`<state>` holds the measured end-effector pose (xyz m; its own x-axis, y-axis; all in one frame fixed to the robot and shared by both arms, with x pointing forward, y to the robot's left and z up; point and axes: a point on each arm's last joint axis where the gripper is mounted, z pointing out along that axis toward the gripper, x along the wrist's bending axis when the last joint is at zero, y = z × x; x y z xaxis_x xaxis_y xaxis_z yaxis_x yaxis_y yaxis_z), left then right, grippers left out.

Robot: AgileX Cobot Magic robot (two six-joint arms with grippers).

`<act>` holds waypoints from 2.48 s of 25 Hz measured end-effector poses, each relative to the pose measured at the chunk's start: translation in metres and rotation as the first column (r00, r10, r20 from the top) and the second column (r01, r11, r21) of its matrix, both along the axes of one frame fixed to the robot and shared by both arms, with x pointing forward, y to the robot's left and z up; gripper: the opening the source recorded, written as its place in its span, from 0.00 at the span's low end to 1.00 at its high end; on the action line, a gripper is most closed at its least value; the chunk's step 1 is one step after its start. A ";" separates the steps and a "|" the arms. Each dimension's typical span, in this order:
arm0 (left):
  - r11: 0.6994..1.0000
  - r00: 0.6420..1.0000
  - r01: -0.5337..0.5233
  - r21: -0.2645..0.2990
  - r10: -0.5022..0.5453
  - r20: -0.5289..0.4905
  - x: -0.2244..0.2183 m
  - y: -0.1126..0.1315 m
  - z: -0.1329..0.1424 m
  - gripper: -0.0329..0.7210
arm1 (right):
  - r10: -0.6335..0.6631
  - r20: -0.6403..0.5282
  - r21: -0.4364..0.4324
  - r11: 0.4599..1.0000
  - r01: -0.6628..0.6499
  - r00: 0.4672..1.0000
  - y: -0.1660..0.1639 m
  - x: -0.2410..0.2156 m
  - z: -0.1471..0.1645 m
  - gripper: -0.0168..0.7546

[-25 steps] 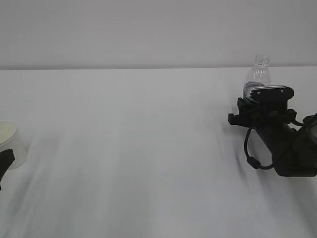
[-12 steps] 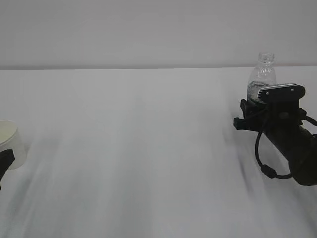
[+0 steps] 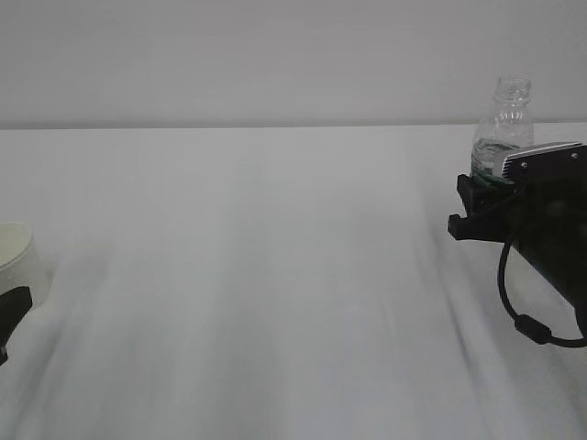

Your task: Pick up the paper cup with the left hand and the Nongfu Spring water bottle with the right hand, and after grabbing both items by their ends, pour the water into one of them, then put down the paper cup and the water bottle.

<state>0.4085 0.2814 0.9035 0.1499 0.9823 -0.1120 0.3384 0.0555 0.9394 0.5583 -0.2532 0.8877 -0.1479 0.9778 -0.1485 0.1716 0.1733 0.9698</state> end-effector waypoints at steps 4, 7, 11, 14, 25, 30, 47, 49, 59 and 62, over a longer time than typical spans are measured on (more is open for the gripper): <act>1.000 0.999 0.011 0.002 -0.010 -0.033 0.000 -0.001 -0.006 0.71 | 0.031 0.016 -0.004 1.000 -0.031 0.999 0.001 -0.011 0.011 0.54; 1.000 0.999 0.015 0.003 -0.015 -0.043 0.000 -0.001 -0.007 0.71 | 0.045 0.017 -0.002 0.999 -0.045 0.999 0.002 -0.022 0.017 0.54; 1.000 0.999 0.017 0.003 -0.017 -0.043 0.000 -0.001 -0.007 0.71 | 0.053 -0.010 -0.003 0.999 -0.053 0.999 0.000 -0.038 0.016 0.54; 1.000 0.999 0.007 0.002 -0.007 -0.043 0.000 -0.001 -0.007 0.71 | 0.052 -0.037 -0.005 0.999 -0.053 0.998 -0.001 -0.049 0.013 0.54; 0.994 0.993 -0.110 0.007 0.110 -0.041 0.001 0.009 -0.007 0.87 | 0.050 -0.054 0.008 0.999 -0.050 0.997 -0.002 -0.054 0.011 0.54; 0.986 0.985 -0.168 0.008 0.168 -0.041 0.001 0.014 -0.007 0.90 | 0.051 -0.054 0.009 0.999 -0.051 0.997 -0.002 -0.054 0.011 0.54; 0.979 0.979 -0.201 0.023 0.202 -0.027 0.012 0.017 -0.007 0.83 | 0.060 -0.054 0.009 0.998 -0.059 0.997 -0.001 -0.054 0.011 0.54; 0.979 0.978 -0.200 0.030 0.202 -0.049 0.016 0.017 -0.013 0.83 | 0.061 -0.054 0.009 0.998 -0.061 0.997 -0.001 -0.054 0.011 0.54; 0.987 0.981 -0.155 0.047 0.159 -0.114 0.032 0.013 -0.031 0.84 | 0.063 -0.054 0.008 0.998 -0.063 0.997 -0.001 -0.054 0.011 0.54; 0.986 0.982 -0.158 0.044 0.162 -0.096 0.037 0.013 -0.030 0.84 | 0.063 -0.054 0.008 0.998 -0.063 0.997 -0.001 -0.054 0.011 0.54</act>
